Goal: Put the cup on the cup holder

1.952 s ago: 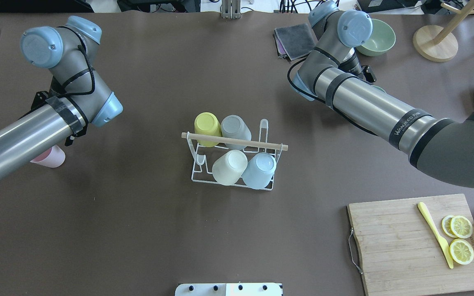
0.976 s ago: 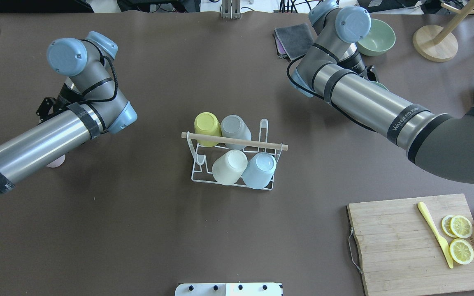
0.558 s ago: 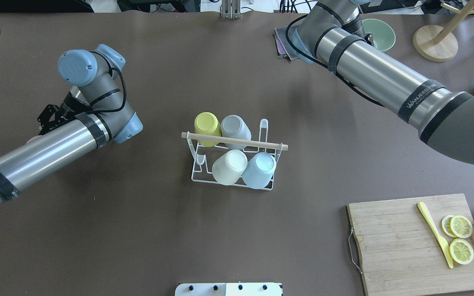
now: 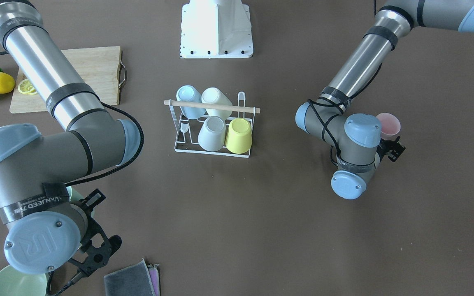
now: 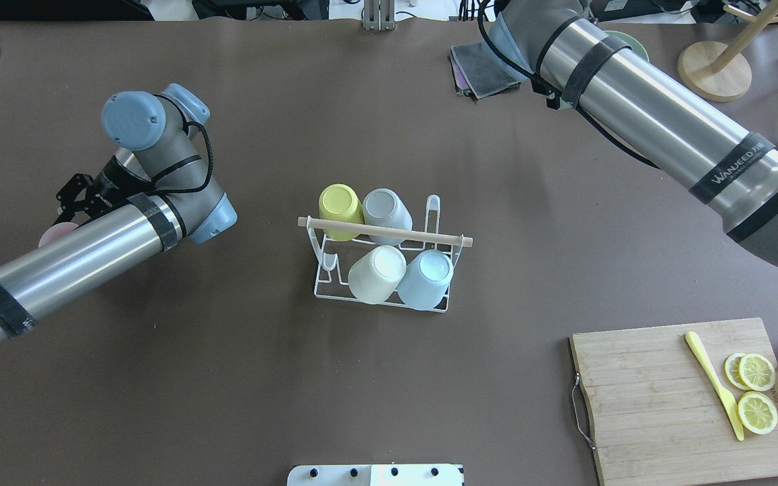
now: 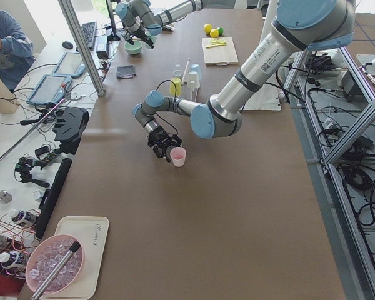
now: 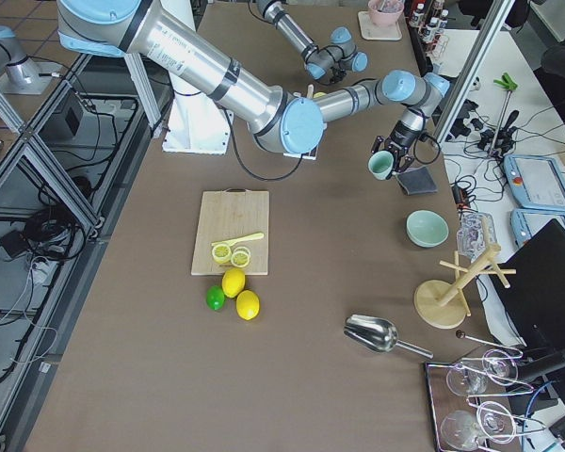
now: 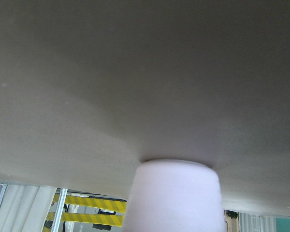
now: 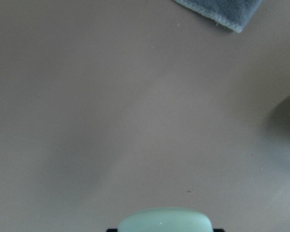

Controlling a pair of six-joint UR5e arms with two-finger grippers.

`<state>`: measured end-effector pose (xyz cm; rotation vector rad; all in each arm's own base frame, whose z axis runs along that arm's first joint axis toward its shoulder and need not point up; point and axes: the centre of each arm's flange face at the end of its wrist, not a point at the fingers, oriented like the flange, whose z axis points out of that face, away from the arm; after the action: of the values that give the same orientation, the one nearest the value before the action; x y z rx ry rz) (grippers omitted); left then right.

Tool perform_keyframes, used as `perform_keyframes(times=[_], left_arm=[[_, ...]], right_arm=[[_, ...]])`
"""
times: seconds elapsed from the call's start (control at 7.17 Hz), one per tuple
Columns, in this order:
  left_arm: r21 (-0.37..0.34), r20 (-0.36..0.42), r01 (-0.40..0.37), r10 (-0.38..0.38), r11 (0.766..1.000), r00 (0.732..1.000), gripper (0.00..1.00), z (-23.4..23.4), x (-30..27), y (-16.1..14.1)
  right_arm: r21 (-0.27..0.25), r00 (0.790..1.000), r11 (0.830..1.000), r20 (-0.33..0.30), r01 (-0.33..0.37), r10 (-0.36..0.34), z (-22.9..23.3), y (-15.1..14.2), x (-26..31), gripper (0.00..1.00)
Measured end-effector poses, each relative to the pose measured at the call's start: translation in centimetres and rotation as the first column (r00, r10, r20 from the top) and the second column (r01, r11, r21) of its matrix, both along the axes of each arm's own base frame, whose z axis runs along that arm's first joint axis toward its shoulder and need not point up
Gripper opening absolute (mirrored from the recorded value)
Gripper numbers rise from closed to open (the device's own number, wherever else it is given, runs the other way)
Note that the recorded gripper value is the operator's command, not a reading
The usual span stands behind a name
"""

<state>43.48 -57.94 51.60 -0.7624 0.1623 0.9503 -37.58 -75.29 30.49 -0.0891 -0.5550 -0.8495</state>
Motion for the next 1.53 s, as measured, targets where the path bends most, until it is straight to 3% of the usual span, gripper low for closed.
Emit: perform_keyframes(times=[0.14, 0.28, 0.7, 0.84, 0.98, 1.12, 1.25, 1.53], left_arm=[[0.002, 0.005, -0.007, 0.007, 1.000, 1.000, 0.41, 0.1, 0.1, 0.1], [0.003, 0.007, -0.010, 0.010, 1.000, 1.000, 0.10, 0.1, 0.1, 0.1], [0.010, -0.011, 0.022, -0.022, 1.000, 1.000, 0.07, -1.1, -1.1, -1.0], [0.029, -0.079, 0.098, -0.096, 0.995, 0.992, 0.07, -2.9, -3.5, -3.0], [0.035, -0.199, 0.212, -0.201, 0.977, 0.959, 0.07, -4.7, -6.4, -5.3], [0.034, -0.351, 0.319, -0.287, 0.947, 0.891, 0.07, -6.0, -8.9, -6.8], [0.043, -0.514, 0.399, -0.323, 0.916, 0.795, 0.01, -7.9, -10.5, -7.6], [0.042, -0.776, 0.538, -0.312, 0.842, 0.549, 0.01, -11.5, -13.6, -6.6]], right_arm=[[0.034, 0.999, 0.999, 0.029, -0.026, 0.025, -0.1, 0.8, 0.4, 0.00], [0.071, 0.996, 0.996, 0.067, -0.056, 0.051, -0.2, 1.4, 0.8, 0.00], [0.185, 0.953, 0.958, 0.252, -0.218, 0.168, -0.7, 2.5, 1.0, 0.00], [0.219, 0.919, 0.933, 0.338, -0.285, 0.201, -1.1, 2.5, 1.0, 0.00], [0.233, 0.869, 0.902, 0.434, -0.364, 0.238, -1.6, 2.8, 1.1, 0.00], [0.227, 0.804, 0.870, 0.531, -0.438, 0.267, -2.1, 3.4, 1.4, 0.00], [0.202, 0.726, 0.839, 0.625, -0.504, 0.286, -2.2, 4.6, 2.0, 0.00], [0.144, 0.556, 0.794, 0.785, -0.591, 0.271, -1.2, 8.5, 3.9, 0.00]])
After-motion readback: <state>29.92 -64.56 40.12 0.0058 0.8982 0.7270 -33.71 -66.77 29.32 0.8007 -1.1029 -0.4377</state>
